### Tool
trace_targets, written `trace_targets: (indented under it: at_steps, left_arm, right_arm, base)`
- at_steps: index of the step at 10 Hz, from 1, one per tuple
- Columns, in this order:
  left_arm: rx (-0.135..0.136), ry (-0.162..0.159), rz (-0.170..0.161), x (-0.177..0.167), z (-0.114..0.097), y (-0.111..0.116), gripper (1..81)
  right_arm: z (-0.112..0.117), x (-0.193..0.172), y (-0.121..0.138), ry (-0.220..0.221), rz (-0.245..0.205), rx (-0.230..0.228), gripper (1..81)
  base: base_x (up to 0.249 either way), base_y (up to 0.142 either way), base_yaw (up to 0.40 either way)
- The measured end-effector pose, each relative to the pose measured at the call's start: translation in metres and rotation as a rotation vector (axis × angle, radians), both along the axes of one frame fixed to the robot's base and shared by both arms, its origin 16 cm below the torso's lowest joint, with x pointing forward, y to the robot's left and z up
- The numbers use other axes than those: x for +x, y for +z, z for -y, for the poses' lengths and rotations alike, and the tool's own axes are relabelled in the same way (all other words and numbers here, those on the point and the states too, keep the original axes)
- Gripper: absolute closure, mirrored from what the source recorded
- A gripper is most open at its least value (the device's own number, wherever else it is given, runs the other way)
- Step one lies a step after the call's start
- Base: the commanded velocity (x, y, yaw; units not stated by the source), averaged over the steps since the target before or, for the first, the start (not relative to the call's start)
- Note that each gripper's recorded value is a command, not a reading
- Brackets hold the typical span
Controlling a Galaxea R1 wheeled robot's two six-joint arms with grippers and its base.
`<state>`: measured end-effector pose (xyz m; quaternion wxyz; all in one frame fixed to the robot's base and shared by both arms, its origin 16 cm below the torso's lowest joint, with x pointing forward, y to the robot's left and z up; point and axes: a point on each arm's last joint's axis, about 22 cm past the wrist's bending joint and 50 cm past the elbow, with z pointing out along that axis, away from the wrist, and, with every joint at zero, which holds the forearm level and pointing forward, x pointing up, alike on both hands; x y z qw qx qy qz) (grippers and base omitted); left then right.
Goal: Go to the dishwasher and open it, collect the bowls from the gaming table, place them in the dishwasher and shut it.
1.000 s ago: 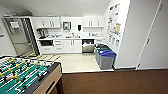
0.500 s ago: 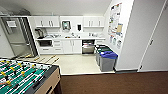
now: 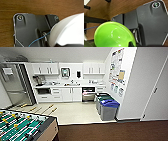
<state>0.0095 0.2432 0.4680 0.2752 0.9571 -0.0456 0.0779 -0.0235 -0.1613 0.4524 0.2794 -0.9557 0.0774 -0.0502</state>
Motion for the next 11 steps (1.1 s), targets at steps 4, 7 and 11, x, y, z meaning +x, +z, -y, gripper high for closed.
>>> trace_targets:
  at_steps: [4,7,11]
  left_arm:
    - [-0.013,0.041,-0.006,0.004,0.005,0.001,81.1]
    - [-0.011,0.092,-0.022,0.006,0.006,-0.002,81.1]
    - [0.066,0.115,-0.024,0.006,-0.015,-0.016,81.1]
  right_arm:
    - [0.0,0.001,0.0,0.0,0.001,0.0,81.1]
    - [-0.002,0.001,0.0,0.0,0.001,0.003,81.1]
    - [-0.002,0.0,0.0,0.001,0.001,0.002,81.1]
  base:
    - [0.23,0.0,0.0]
    - [0.23,0.0,0.0]
    - [0.23,0.0,0.0]
